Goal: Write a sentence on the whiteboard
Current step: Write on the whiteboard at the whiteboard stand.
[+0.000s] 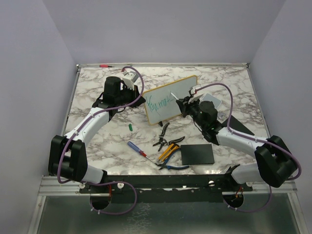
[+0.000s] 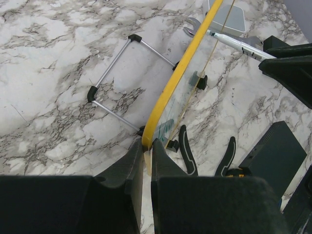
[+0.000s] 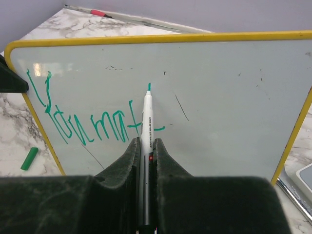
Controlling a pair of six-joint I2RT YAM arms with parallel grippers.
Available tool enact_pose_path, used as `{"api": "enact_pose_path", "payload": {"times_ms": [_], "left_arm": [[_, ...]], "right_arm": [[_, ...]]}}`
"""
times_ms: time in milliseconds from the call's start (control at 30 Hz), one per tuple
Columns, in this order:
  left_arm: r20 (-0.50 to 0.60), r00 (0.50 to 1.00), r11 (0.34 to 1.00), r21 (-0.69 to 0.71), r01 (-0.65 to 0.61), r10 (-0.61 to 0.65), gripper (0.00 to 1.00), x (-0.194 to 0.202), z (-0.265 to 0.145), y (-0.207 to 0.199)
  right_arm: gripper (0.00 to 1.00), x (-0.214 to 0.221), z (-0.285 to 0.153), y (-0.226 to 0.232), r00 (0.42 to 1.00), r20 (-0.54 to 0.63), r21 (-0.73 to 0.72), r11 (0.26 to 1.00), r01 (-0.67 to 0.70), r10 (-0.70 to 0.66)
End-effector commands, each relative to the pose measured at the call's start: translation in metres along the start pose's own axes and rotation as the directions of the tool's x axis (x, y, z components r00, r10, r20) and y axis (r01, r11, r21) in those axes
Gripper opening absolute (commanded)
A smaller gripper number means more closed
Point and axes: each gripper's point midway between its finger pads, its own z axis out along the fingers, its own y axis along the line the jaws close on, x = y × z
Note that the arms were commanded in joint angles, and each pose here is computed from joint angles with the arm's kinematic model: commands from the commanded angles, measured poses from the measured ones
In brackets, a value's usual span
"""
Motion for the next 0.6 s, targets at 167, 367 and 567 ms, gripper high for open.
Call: {"api": "enact_pose_path", "payload": {"times_ms": [167,367,567], "left_arm": [[0.026,0.999,0.999,-0.008,-0.034,0.034,0.04,-0.011,-0.006,-0.003],[0.025,0.999,0.999,-0.006,-0.033,0.034,0.04,-0.01,-0.006,-0.004],[0.026,0.999,0.999,-0.006,-0.035,0.035,0.04,-0.011,-0.006,-0.004]], "right_arm": [[0.01,0.036,-0.012,-0.007,0.997,-0.076,0.027,0.999,-0.029,0.031],[0.01,0.057,-0.019,-0.008,0.991,-0.122,0.034,0.998,-0.052,0.056],[0.01,0.065,-0.021,-0.009,0.987,-0.145,0.042,0.998,-0.056,0.061]]}}
